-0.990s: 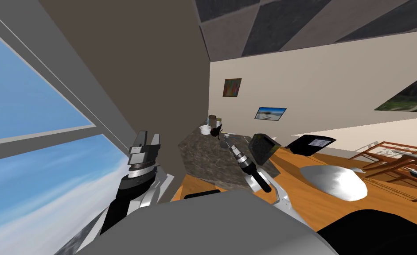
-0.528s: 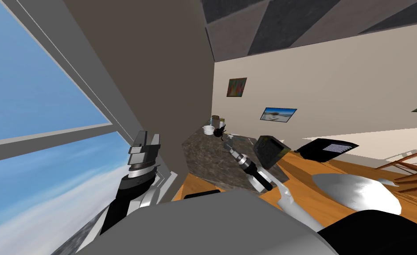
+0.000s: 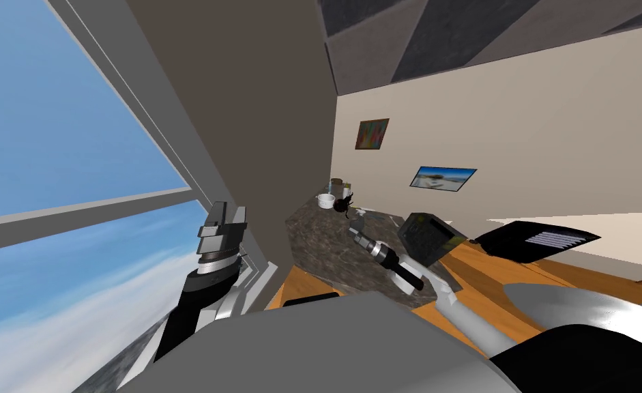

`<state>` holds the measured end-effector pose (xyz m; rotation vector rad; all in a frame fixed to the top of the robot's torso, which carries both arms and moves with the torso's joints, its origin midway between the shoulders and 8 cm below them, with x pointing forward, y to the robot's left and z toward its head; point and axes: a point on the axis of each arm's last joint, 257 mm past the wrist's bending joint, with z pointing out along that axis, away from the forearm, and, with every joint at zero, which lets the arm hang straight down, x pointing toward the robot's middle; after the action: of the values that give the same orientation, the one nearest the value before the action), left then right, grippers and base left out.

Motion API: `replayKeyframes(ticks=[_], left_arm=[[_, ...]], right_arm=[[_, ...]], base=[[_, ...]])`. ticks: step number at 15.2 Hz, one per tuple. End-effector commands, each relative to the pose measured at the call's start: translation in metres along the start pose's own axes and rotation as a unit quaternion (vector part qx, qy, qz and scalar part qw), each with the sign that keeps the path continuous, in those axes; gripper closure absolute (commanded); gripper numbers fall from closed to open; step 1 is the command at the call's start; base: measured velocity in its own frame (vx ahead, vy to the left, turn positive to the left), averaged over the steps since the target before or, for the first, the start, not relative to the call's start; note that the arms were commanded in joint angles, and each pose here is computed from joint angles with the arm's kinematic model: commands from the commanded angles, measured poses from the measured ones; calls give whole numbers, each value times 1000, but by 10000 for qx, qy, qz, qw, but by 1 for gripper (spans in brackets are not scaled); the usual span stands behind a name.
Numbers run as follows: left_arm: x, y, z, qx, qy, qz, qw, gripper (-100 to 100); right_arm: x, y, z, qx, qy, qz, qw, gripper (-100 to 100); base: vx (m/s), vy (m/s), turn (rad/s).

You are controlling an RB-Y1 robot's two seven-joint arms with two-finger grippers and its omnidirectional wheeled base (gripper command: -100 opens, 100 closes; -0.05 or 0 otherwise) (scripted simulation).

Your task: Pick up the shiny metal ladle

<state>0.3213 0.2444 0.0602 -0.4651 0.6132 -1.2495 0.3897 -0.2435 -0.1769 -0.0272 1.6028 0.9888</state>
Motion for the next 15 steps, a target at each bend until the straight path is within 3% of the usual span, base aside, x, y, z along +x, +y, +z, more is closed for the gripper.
replayKeyframes(ticks=[1,8,9,11,15], left_arm=[[0,0,0,0,0,0,10000,0],[0,0,0,0,0,0,10000,0],[0,0,0,0,0,1,10000,0],[0,0,0,0,0,0,10000,0],[0,0,0,0,0,0,10000,0]], right_arm=[[8,-9,-8,57,280,-184,9994,-100],[26,-41,-31,246,1005,-644,9925,-100],[35,-55,-43,331,1289,-796,9879,-100],[33,-57,-45,346,1354,-856,9865,-100],[43,-89,-78,554,2042,-1251,9693,-100]], base=[[18,12,159],[17,7,98],[22,7,132],[22,6,109],[22,9,154]])
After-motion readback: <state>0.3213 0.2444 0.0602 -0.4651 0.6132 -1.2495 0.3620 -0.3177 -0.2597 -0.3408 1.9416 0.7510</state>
